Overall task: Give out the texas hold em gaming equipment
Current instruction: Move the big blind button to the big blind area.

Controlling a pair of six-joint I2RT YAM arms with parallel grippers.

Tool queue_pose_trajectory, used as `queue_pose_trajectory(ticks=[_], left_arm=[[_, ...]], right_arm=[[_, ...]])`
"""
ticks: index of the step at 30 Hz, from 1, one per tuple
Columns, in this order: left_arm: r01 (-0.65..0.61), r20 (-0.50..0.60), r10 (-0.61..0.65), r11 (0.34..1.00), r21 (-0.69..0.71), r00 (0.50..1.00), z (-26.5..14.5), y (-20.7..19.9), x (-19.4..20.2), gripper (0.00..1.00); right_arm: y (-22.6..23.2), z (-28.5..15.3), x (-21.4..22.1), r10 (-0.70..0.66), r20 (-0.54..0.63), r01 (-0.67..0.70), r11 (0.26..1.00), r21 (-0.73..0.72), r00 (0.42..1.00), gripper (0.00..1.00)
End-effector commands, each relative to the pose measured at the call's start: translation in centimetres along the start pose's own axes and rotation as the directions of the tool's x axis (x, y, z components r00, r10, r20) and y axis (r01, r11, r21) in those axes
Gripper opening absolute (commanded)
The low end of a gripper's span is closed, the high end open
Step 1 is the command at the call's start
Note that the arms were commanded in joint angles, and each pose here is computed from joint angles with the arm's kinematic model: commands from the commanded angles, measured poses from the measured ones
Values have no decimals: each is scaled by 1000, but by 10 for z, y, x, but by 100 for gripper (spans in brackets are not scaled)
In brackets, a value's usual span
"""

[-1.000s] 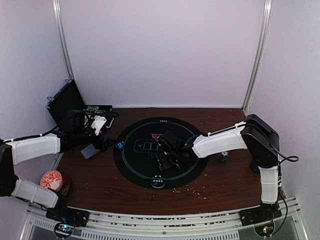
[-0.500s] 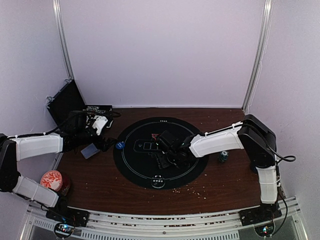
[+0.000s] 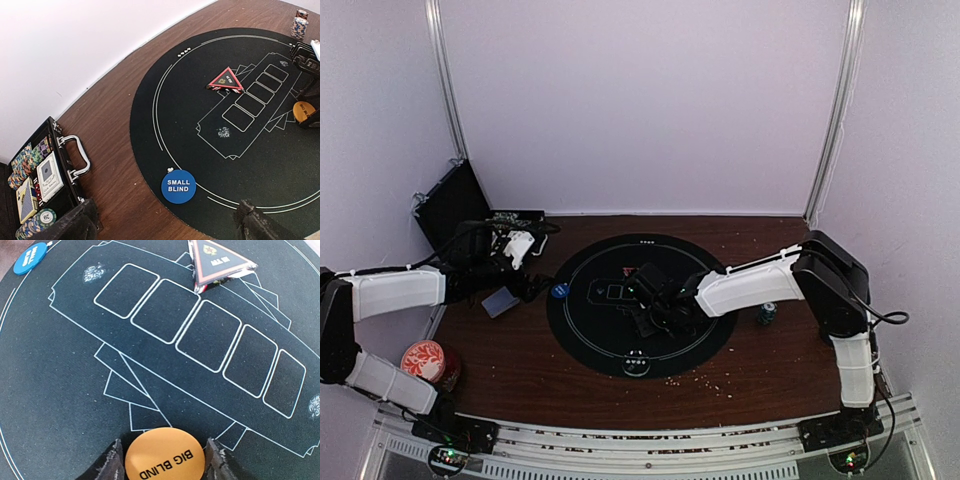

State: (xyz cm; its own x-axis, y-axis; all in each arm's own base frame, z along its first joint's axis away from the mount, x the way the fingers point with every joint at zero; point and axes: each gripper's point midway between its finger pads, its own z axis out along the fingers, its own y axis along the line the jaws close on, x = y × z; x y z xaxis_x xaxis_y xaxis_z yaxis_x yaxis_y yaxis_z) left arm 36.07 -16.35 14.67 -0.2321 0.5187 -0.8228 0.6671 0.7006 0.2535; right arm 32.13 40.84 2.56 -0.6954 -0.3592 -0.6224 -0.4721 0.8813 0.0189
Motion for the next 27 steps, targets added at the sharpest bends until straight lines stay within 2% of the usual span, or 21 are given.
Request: queue_pose_trajectory(ticks=[1, 11, 27], left_arm=[[6, 33, -5, 999, -32, 999, 1, 9, -6, 98], [8, 33, -7, 999, -32, 999, 2, 9, -5, 98], [12, 26, -11, 999, -31, 1000, 3, 9, -3, 98]], right_arm=[[7, 12, 39, -41, -103, 39, 999, -21, 994, 51], [0, 6, 35, -37, -88, 38, 999, 12, 995, 44], [-18, -13, 15, -13, -20, 15, 997, 77, 1000, 45]])
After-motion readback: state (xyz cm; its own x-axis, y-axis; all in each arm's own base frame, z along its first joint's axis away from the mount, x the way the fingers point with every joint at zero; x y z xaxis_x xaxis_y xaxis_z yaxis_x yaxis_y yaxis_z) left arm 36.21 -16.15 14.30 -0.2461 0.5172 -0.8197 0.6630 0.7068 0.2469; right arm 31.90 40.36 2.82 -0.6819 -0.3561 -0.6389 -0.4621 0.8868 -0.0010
